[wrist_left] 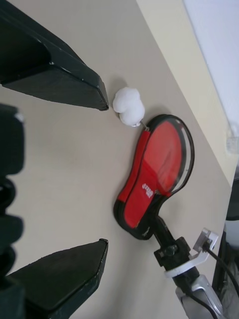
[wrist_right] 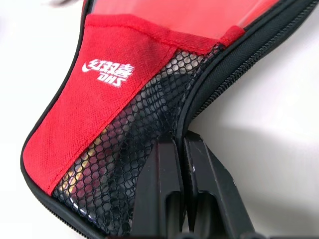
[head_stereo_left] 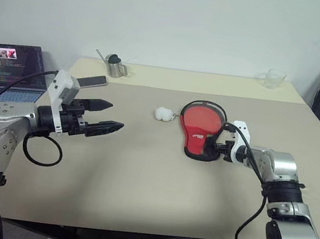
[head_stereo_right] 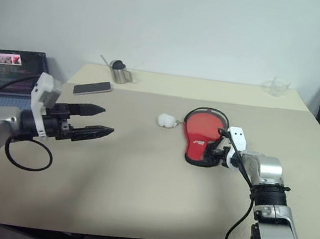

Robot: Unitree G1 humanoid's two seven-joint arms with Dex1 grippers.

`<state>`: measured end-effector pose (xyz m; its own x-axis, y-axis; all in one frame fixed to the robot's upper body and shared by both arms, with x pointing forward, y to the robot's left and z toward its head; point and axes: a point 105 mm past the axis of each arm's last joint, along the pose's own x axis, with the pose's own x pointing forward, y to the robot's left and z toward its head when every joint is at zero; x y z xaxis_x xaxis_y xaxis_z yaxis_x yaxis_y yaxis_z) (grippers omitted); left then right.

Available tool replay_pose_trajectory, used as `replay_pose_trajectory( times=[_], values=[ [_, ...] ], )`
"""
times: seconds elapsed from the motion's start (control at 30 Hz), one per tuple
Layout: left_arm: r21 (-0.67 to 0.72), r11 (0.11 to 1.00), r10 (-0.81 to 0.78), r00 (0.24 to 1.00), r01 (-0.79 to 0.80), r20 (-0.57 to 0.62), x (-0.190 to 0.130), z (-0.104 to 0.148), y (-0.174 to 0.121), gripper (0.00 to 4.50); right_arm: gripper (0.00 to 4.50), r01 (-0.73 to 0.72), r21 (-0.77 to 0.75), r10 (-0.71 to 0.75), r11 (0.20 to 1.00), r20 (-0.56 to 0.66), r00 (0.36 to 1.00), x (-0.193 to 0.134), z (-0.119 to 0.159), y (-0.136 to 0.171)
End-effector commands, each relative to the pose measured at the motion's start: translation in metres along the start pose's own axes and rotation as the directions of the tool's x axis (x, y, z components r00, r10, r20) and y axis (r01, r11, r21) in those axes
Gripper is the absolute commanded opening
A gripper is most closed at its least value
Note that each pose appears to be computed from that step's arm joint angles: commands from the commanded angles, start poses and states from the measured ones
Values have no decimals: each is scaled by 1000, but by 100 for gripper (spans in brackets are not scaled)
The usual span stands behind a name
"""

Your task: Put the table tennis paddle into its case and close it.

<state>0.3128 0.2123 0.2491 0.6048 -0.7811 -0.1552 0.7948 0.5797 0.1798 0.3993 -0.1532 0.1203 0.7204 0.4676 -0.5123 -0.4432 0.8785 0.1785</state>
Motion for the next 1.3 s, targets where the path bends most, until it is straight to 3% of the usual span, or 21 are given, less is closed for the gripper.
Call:
replay_pose_trajectory(
  times=[0.03, 0.57, 1.3],
  values=[
    [52, 999, -8, 1000, 7, 22, 2, 11, 1, 450, 2, -74, -10, 74, 997, -52, 996, -6, -13, 13],
    [65, 994, -88, 996, 87, 11, 23, 10, 9, 450, 2, -300, -90, 263, 950, -291, 920, -84, -88, 63],
    [60, 982, -179, 984, 178, 3, 43, 10, 6, 450, 2, -412, -35, 387, 910, -280, 878, -102, -111, 112]
  ],
)
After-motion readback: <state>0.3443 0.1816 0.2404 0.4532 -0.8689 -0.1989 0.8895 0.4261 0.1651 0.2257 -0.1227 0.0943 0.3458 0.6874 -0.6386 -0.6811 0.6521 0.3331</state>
